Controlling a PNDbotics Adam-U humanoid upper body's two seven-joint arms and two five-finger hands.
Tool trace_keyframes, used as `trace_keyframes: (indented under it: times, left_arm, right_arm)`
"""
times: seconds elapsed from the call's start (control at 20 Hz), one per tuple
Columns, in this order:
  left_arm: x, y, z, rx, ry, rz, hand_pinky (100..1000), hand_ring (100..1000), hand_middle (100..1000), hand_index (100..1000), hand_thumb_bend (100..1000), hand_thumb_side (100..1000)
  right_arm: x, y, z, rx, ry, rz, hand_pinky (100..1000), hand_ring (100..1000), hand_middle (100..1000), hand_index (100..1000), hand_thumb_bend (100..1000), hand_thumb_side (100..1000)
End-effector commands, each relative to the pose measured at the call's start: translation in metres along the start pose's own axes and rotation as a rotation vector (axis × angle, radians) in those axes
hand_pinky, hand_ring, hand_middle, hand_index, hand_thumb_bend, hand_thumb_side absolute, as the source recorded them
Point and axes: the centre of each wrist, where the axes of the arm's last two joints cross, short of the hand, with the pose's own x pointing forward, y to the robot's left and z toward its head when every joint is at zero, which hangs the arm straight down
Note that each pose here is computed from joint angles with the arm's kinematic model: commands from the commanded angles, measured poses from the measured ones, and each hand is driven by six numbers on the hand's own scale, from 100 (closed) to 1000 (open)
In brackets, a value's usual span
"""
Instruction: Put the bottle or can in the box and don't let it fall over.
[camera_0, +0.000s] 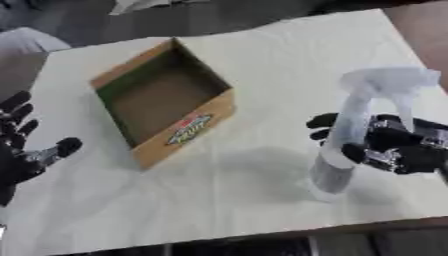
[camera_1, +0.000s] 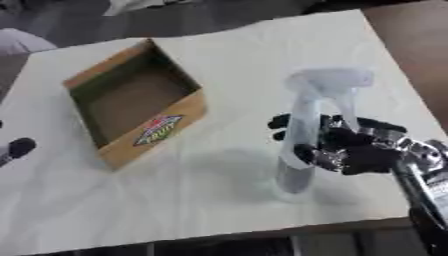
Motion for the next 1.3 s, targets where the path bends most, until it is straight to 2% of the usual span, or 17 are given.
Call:
trace_keyframes:
  times: [0.05,1.3]
  left_arm:
    - [0.008,0.001,-0.001,-0.012,-0.025,-0.009,1000,1000,958,842,942,100]
    - [0.009,0.001,-0.002,-0.022,-0.026,-0.002,1000,1000,953,834,916,100]
  right_arm:
    - [0.005,-0.002,-0.003,0.012,-0.002,0.008,1000,1000,1000,1000,100,423]
    - [-0.011,0.003,-0.012,0.079,0.048,-0.094,1000,1000,1000,1000,100,415]
